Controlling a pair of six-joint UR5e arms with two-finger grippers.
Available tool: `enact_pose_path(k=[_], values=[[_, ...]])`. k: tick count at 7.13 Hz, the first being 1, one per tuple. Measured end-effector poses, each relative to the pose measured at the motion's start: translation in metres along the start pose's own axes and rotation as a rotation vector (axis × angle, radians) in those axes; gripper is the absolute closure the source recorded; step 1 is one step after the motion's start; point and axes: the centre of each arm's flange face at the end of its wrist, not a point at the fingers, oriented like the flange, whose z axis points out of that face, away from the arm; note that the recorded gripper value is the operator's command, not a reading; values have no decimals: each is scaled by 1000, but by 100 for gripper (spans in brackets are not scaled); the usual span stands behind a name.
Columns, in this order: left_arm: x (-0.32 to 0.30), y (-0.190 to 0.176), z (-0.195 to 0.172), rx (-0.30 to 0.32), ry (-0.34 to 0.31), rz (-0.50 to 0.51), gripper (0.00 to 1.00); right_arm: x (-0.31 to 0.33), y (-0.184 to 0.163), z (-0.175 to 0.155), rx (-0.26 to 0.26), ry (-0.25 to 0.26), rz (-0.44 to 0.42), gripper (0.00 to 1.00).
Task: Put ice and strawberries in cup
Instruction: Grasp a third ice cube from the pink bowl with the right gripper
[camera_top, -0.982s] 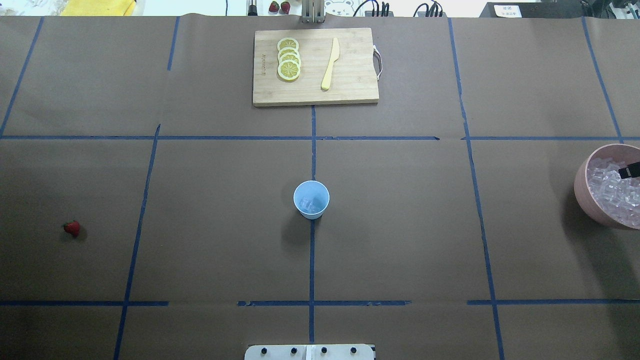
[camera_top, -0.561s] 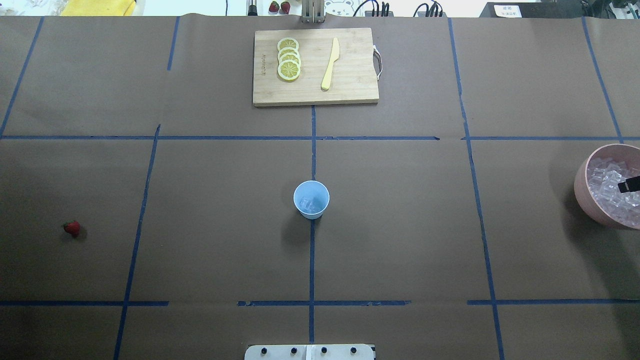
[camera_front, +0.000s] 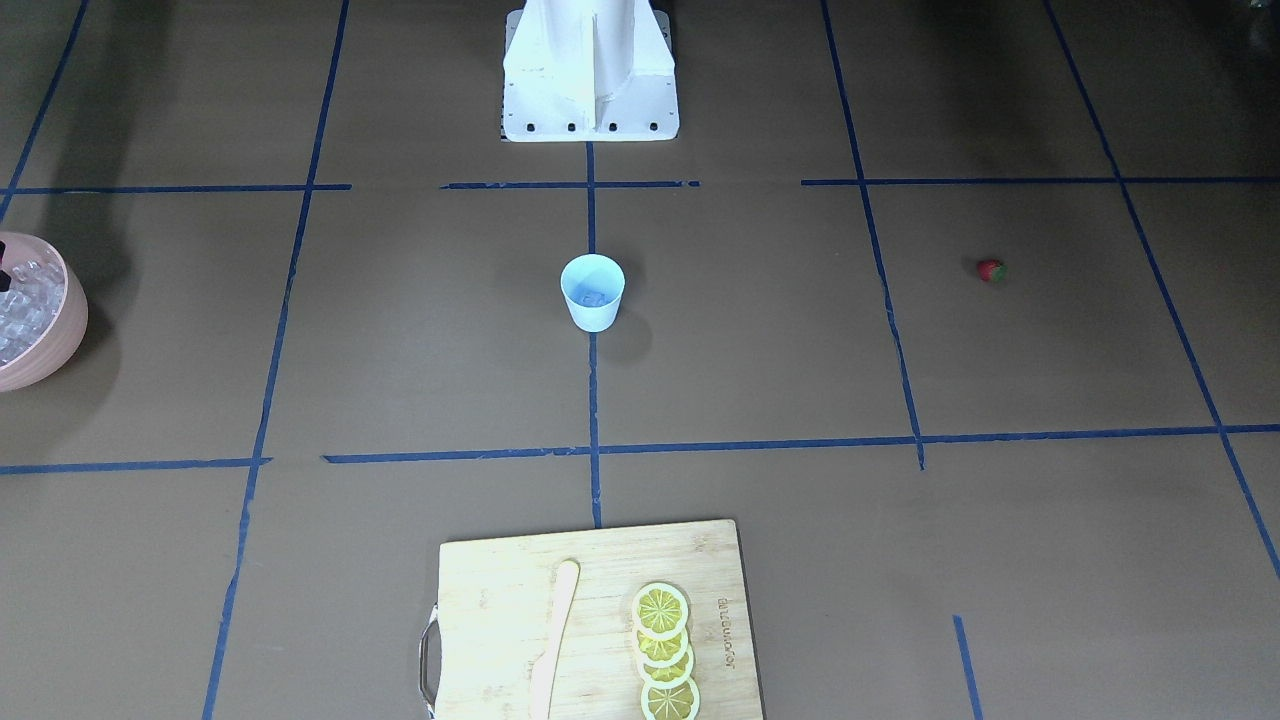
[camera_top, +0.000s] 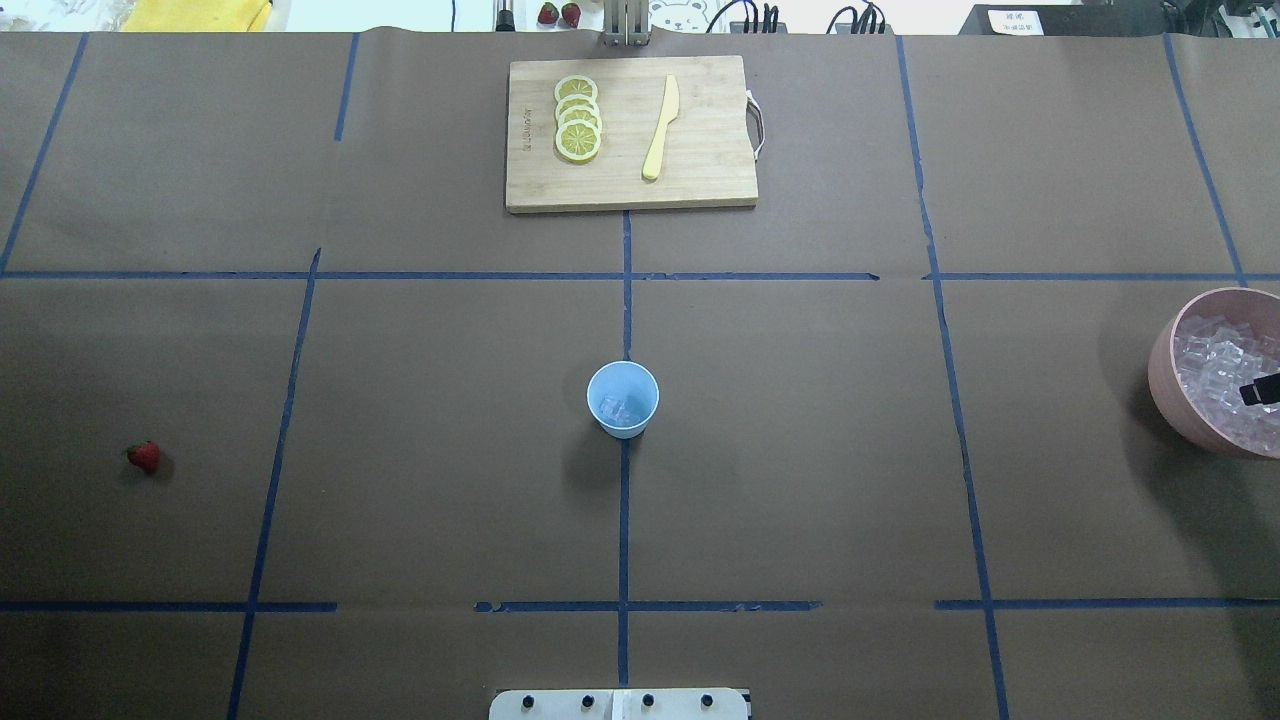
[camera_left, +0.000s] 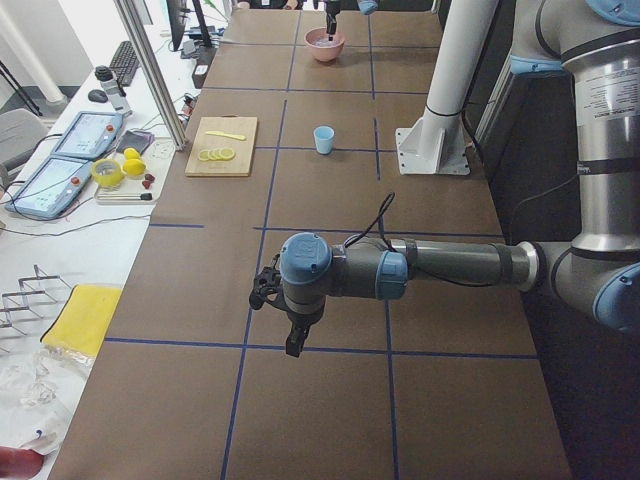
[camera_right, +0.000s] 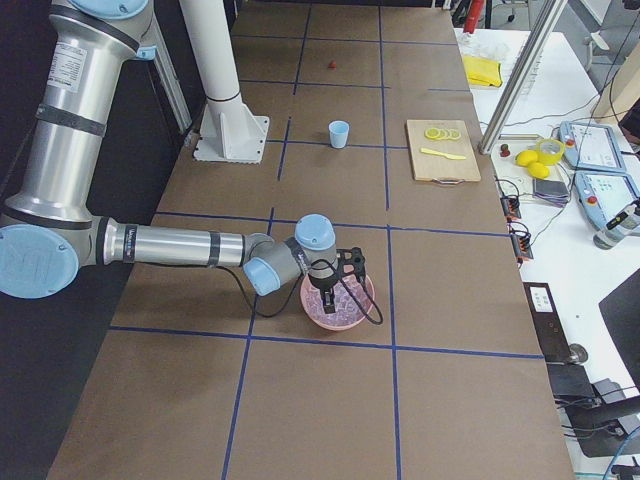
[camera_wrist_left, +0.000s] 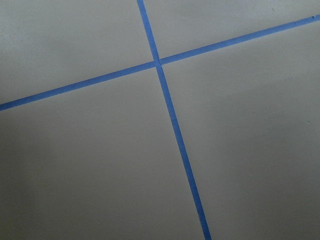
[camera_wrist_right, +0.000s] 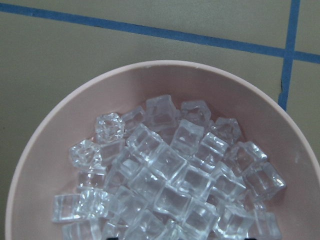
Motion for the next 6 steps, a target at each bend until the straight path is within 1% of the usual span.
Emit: enact_pose_path(k=[1,4,6], values=[[0,0,0,1,0,1,0,0,1,1,-2,0,-8,97],[2,-1,-2,3,-1,4,0,-2,2,2,-6,-1,-49,97],[2,0,-3,4,-2,4,0,-10,-1,-5,3,-15,-62,98]])
